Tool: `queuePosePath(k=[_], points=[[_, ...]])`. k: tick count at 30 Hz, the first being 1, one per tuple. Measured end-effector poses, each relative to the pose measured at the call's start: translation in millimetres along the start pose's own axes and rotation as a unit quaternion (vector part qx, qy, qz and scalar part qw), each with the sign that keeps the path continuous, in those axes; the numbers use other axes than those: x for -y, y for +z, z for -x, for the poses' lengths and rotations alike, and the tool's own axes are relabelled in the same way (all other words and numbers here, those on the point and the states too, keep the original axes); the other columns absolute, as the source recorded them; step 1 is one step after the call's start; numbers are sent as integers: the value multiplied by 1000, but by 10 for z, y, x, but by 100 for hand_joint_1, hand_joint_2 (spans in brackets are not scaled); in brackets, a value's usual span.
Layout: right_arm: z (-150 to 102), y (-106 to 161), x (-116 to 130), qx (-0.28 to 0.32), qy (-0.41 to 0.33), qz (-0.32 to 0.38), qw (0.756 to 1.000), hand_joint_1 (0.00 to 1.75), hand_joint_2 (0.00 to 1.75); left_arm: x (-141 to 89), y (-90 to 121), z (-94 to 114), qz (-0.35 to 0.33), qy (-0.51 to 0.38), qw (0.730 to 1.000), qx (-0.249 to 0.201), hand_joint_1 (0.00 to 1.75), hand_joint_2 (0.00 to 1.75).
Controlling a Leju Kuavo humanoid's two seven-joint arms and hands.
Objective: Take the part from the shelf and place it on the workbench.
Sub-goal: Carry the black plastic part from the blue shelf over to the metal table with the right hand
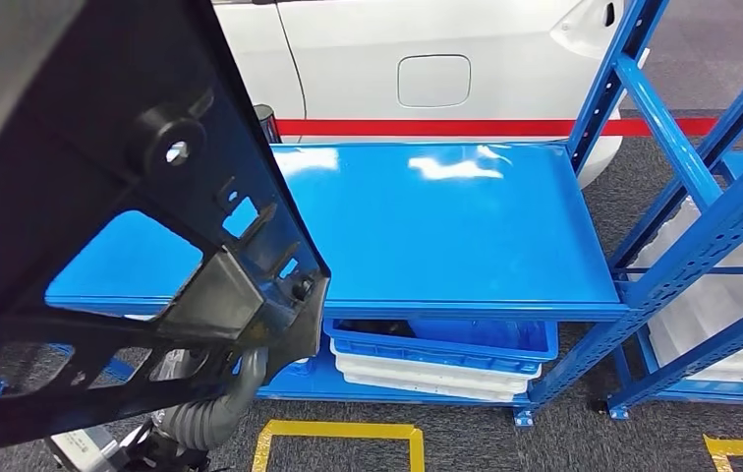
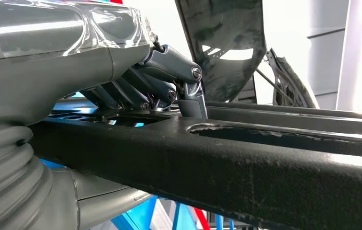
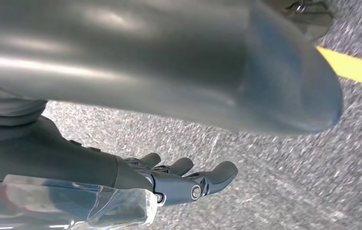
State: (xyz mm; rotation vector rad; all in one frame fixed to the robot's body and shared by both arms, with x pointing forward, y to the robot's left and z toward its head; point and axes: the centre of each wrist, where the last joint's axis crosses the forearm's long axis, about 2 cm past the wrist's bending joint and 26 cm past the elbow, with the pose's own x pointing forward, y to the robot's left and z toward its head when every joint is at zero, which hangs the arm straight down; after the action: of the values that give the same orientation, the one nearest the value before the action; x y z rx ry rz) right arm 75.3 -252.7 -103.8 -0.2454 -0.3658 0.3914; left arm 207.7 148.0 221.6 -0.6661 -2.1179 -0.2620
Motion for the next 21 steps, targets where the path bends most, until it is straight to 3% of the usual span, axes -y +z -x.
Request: queuePosePath(k=[21], points=[[110,-45,202,8,-3,32,999,0,0,24,12,51,-4,13,1000,1,175,175]])
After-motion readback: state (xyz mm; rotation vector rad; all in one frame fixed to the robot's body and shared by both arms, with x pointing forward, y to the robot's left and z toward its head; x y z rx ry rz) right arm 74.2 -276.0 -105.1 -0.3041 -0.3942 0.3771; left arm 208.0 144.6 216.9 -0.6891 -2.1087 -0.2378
